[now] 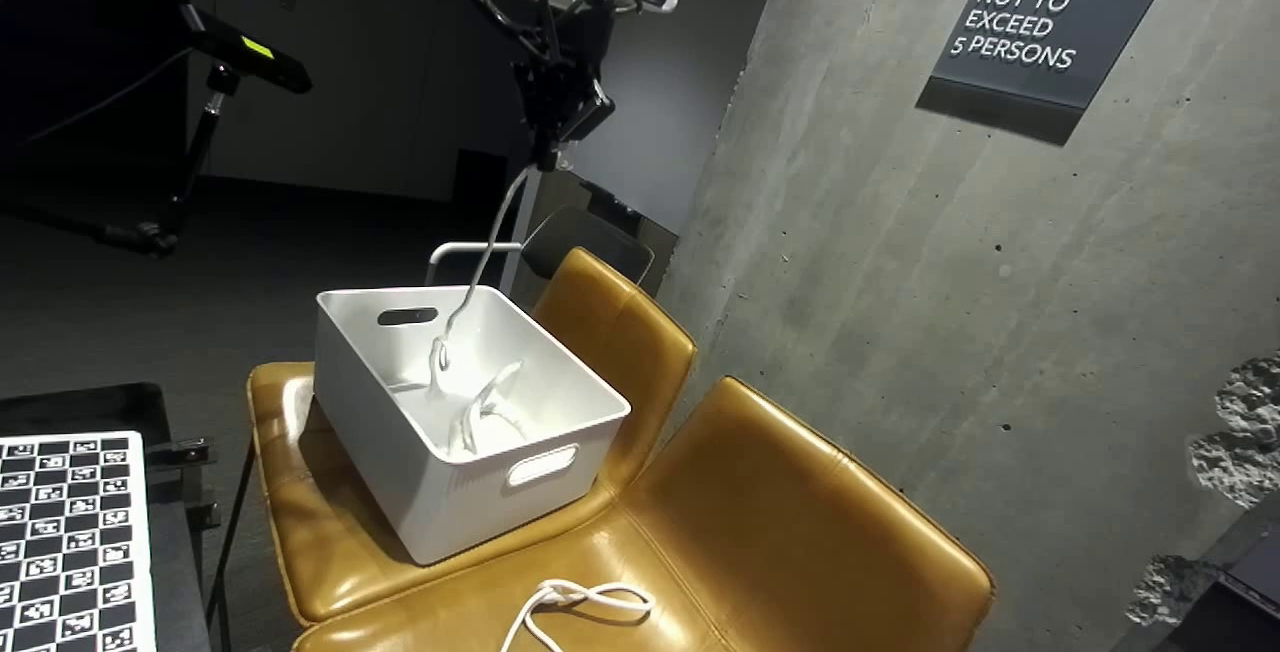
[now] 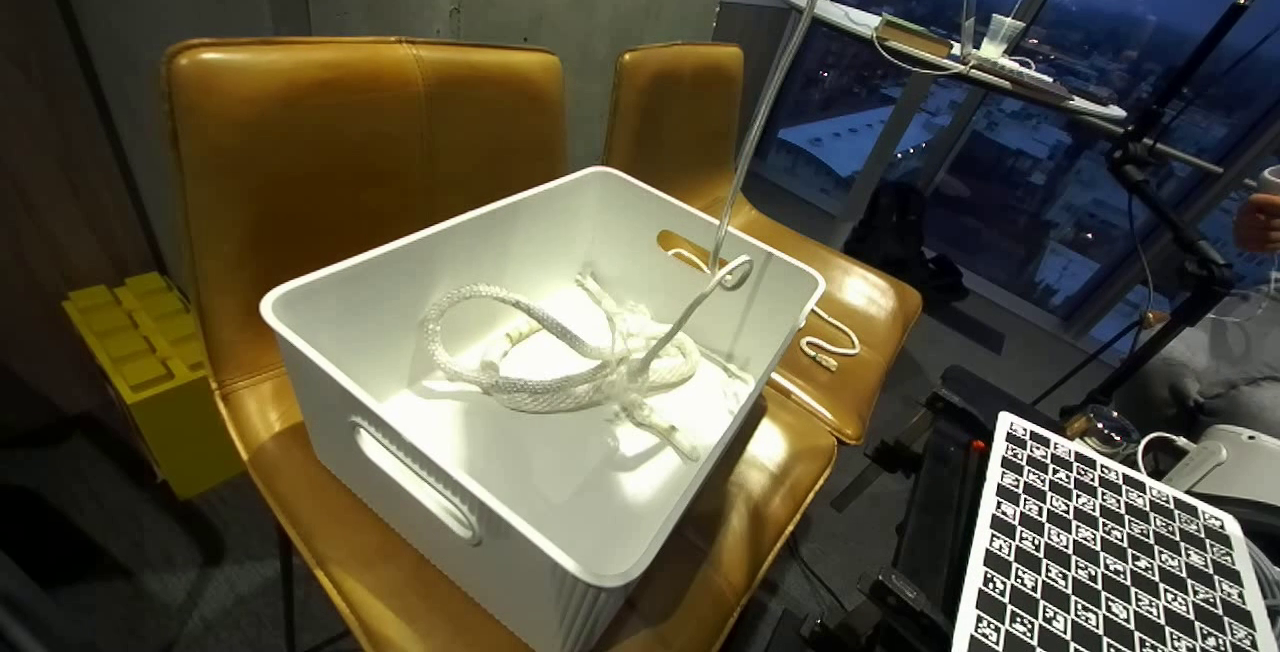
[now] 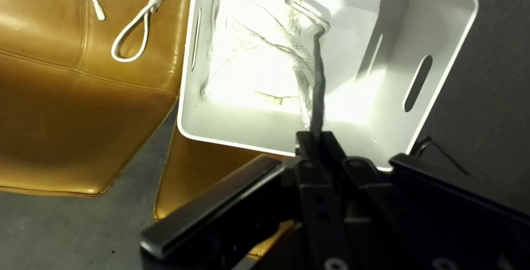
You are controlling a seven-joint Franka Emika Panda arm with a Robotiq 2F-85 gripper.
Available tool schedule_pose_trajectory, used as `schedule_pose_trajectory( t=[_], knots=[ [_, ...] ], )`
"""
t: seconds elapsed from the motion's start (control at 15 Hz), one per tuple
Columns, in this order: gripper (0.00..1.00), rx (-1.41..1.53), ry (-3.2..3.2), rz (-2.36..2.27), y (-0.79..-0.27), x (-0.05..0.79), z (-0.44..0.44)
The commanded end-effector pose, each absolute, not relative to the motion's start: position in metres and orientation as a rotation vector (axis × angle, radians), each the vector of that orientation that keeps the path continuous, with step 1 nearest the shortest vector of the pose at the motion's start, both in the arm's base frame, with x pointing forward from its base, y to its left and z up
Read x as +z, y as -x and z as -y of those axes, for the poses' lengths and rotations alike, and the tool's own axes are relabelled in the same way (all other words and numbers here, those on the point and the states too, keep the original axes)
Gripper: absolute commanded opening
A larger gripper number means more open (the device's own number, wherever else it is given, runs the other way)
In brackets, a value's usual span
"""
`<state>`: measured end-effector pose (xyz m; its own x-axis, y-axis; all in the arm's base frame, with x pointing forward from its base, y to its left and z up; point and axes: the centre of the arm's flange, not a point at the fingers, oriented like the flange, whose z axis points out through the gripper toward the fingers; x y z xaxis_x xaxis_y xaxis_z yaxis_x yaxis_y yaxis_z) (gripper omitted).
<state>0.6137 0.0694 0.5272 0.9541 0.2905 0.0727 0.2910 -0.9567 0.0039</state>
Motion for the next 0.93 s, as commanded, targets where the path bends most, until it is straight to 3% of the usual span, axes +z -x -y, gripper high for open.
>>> schedule_pose_trajectory(
  t=[0.0, 0.53, 0.87],
  knots=[
    [0.42, -0.066, 3.075, 0.47, -0.6, 0.514, -0.05],
    [0.99, 0.074, 3.066, 0.433, -0.567, 0.463, 0.081],
    [1.0, 0.06, 3.081, 0.382, -0.562, 0.399, 0.179]
  ],
)
